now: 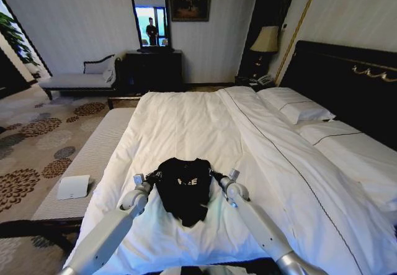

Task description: Fold the clothes on the bed.

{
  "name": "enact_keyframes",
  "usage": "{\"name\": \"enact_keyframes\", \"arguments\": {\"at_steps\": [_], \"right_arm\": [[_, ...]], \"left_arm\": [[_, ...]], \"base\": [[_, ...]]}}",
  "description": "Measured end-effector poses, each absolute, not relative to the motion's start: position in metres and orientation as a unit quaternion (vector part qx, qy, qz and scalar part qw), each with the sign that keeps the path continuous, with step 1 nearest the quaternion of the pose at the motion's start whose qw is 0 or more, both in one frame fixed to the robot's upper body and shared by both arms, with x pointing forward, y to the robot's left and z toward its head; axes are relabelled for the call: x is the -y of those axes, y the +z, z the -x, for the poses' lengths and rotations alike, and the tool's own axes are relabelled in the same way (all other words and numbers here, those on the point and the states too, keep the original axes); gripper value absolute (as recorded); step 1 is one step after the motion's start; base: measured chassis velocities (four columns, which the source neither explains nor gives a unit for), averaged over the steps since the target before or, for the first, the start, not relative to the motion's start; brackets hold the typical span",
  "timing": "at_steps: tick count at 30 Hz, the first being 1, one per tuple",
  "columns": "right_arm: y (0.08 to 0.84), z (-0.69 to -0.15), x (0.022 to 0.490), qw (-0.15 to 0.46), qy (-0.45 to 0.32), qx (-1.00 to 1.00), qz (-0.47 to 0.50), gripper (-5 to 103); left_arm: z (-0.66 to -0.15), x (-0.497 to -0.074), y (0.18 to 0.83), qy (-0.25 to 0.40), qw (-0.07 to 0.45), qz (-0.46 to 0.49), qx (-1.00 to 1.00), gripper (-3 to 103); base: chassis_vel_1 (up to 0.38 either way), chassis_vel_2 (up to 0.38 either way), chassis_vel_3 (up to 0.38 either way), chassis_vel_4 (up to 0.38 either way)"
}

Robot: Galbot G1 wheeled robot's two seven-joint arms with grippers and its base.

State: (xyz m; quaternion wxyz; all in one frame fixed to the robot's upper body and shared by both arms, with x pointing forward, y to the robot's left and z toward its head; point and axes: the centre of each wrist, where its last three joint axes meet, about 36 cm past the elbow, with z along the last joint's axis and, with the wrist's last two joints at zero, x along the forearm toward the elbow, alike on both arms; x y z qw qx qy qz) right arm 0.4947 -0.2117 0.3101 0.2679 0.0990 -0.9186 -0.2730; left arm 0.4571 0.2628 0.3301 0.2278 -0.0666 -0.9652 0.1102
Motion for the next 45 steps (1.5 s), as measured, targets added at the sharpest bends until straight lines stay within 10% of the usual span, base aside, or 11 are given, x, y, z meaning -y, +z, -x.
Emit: {"name": "enact_keyframes", "arguments": {"at_steps": [5, 45], "right_arm": [[0.311, -0.494, 0.21, 0.266, -0.274, 0.919, -0.101, 0], [0.622, -0.493, 0.22, 0.056, -0.245, 0.946, -0.206, 0]], "left_arm": [[-0.454, -0.268, 0.336, 0.109, 0.221, 0.065, 0.967, 1], [-0.401, -0.307, 0.642, 0.09, -0.042, 0.151, 0.984, 1]], "base": [[0.0, 0.0, 0.0, 0.0], [0.0, 0.0, 0.0, 0.0]]}}
